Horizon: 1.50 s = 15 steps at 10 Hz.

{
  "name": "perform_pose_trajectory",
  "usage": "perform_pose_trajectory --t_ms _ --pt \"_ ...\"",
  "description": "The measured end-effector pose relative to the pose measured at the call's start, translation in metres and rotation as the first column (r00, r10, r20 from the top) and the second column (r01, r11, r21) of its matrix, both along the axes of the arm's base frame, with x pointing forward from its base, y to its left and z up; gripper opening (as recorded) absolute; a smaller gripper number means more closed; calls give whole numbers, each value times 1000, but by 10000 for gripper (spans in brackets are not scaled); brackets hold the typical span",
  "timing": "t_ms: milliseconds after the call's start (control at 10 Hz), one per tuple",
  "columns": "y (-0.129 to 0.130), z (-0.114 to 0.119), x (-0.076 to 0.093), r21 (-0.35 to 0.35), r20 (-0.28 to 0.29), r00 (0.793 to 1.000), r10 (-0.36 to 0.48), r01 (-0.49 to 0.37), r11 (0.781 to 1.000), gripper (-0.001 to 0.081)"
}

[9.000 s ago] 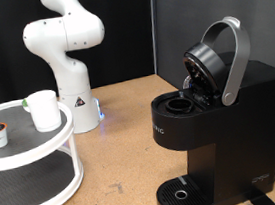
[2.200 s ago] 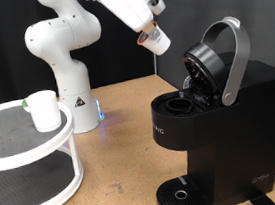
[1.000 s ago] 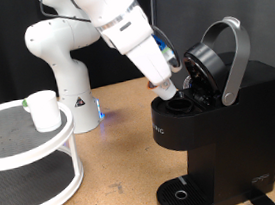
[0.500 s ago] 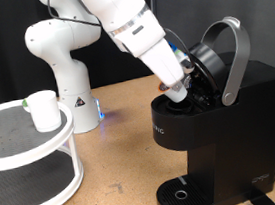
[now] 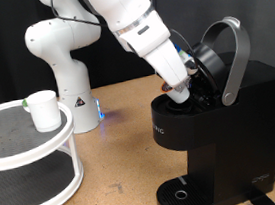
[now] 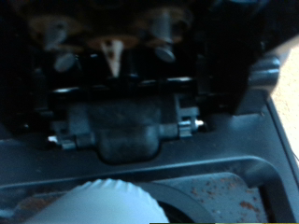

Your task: Make a cup of coffee with the keurig machine

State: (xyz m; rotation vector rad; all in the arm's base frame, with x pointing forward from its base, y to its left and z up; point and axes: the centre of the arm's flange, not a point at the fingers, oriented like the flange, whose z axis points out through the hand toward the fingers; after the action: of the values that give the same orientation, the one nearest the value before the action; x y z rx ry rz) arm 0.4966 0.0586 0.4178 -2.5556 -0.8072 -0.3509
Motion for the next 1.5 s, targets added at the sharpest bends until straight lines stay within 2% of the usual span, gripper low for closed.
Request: perform_pose_trajectory --t_ms 600,1200,1300,1400,1500 --pt "-4 -7 3 -44 -5 1000 -17 17 999 428" --pt "-5 -11 5 -51 -17 999 -27 26 998 428" --pt "-5 -14 5 -52 -23 999 -28 27 998 499" --pt "-6 -18 6 -55 -28 999 -30 28 998 681" --pt "-6 -21 7 -58 -30 999 -33 31 998 681"
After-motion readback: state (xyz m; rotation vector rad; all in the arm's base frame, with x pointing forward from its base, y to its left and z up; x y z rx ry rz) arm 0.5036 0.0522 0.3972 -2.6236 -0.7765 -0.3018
